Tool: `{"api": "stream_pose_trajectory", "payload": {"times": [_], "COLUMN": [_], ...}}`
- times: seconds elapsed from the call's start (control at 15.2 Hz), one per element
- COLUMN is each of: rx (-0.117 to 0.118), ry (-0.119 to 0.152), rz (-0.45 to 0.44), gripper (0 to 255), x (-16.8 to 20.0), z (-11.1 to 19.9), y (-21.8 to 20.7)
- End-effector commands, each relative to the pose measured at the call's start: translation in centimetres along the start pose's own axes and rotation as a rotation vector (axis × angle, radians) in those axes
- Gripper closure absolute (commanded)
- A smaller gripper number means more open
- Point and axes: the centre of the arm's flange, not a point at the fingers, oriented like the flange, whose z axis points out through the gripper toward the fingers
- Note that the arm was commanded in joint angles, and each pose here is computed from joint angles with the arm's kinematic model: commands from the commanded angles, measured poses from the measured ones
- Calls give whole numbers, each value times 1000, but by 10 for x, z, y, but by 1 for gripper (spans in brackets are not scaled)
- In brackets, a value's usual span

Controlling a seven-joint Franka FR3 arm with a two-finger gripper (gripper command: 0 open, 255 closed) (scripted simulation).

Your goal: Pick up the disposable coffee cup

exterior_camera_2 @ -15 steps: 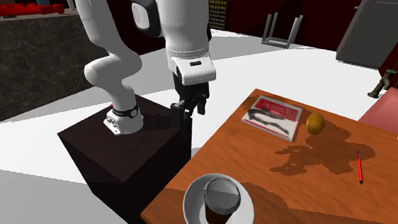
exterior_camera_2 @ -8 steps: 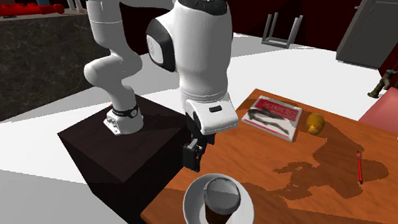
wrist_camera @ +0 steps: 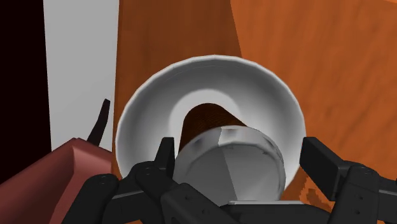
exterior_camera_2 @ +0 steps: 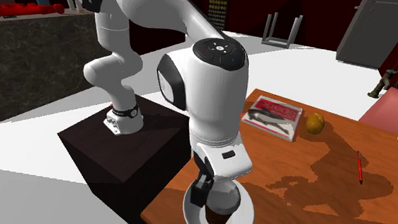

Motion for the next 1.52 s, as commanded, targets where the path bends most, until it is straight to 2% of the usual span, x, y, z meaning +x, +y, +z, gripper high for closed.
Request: {"api": "stream_pose_trajectory", "payload": {"times": [0.0,0.26,0.33,0.92,1.45], "rx": [0,0,0,0,0], "ry": [0,0,0,0,0], "rz": [-1,-1,-1,-1,-1], "gripper": [0,0,255,255,255], "x": [1,0,0,0,1], "z": [11,24,24,24,-18], "y": [0,1,2,1,-1]}}
